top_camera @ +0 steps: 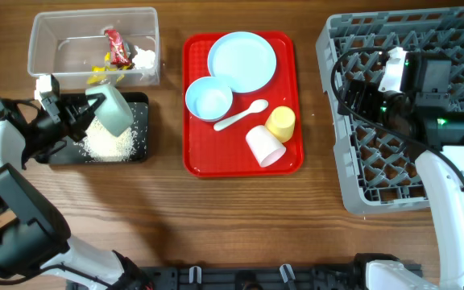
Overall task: Sort waste into correct bins and load items into the dishwasher rack
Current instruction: 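Tip the green bowl over the black tray to pour out the rice, then return the empty green bowl to the red tray with the left gripper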
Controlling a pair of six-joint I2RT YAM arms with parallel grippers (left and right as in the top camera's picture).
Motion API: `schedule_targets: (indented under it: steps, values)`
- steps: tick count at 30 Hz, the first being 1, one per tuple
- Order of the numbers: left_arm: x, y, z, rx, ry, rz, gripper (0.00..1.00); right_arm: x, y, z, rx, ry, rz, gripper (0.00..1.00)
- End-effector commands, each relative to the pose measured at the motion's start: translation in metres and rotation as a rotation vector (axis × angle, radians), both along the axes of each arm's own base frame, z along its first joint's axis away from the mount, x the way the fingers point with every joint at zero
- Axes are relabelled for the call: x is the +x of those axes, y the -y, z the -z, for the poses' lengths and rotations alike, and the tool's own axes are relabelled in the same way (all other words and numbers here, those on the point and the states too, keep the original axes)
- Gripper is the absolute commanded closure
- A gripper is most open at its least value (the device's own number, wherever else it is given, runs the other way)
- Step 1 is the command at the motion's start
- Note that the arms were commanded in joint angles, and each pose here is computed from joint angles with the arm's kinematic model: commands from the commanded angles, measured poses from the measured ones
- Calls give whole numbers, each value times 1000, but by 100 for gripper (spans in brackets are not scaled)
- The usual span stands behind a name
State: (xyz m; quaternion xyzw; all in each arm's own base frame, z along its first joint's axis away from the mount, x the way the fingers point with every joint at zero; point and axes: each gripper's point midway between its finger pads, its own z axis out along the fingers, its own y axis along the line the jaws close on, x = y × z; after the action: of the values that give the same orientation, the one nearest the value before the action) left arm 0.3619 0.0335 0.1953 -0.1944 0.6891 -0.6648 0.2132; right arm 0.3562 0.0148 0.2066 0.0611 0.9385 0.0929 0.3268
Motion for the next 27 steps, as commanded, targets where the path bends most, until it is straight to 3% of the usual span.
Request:
schedule_targets:
  steps: [1, 6, 9, 11, 18, 21, 26, 27]
  values:
    - [-1, 34, -39, 226, 186, 85, 96, 2, 1, 1, -12, -3, -6, 0]
    - [-12, 136, -21, 916, 261, 295, 96, 3, 1, 1, 1, -1, 9, 0]
    - [-28, 195, 20, 1216, 258, 448, 96, 2, 1, 1, 1, -3, 9, 0]
    - [-29, 209, 48, 1398, 198, 450, 96, 2, 1, 1, 0, -4, 9, 0]
    - [-61, 254, 159, 1555, 70, 746, 96, 0, 1, 3, -1, -15, 8, 0]
    - [-66, 256, 173, 1566, 48, 785, 95, 0, 1, 3, -1, -14, 8, 0]
    - [-65, 256, 173, 1564, 51, 780, 33, 0, 1, 3, 0, -14, 7, 0]
    - [-65, 256, 172, 1561, 37, 764, 26, 0, -2, 2, 11, -14, -2, 0]
